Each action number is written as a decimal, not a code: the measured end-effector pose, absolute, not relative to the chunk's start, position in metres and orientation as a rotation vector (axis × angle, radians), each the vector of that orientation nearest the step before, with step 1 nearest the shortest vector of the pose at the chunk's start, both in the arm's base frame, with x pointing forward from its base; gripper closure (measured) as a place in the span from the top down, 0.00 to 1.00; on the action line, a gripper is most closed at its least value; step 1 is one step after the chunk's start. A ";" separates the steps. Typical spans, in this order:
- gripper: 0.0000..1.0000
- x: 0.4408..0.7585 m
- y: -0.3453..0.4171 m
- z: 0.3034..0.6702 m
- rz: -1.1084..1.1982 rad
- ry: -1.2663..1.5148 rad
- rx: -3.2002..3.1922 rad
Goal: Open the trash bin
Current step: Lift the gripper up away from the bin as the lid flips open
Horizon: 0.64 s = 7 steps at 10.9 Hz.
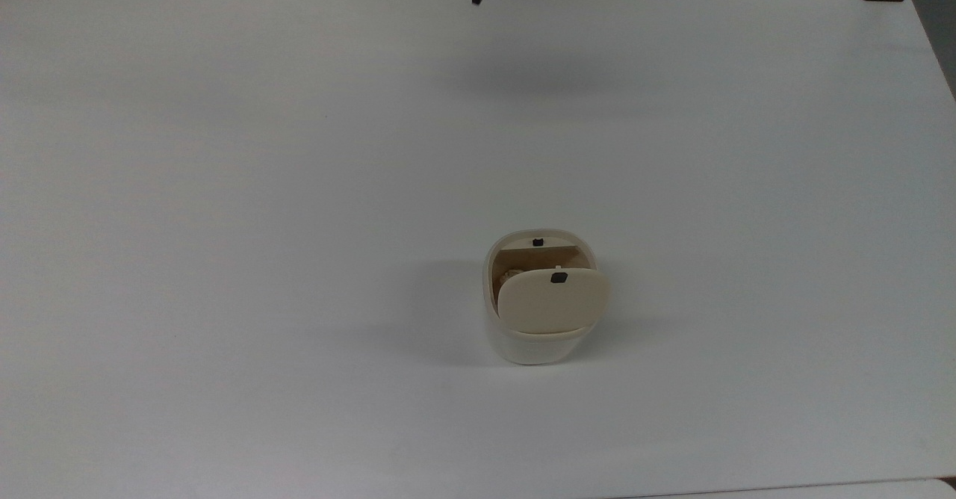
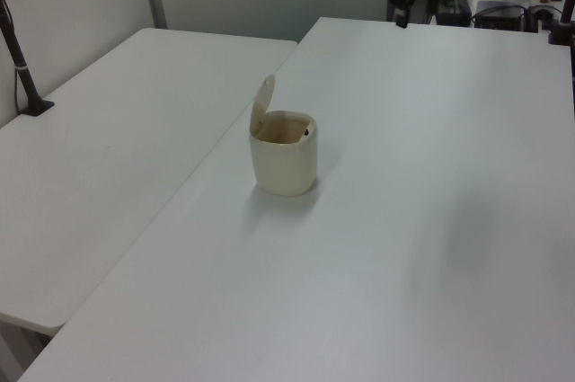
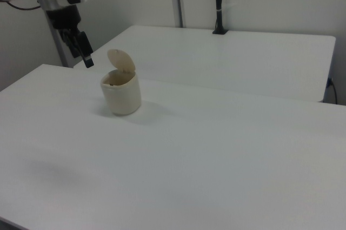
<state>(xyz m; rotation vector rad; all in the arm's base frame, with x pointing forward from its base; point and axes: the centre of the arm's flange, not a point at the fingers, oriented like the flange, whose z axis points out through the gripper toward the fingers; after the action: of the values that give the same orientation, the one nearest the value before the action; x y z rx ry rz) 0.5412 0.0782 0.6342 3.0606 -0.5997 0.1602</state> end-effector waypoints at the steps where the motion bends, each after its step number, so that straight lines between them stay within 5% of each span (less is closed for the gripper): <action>1: 1.00 0.533 0.066 0.639 0.099 -0.530 3.095; 7: 1.00 0.526 0.001 0.652 0.105 -0.236 3.168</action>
<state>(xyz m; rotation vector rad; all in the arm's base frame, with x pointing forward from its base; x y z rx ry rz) 0.5257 0.0007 0.6515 3.1681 -0.2360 0.1045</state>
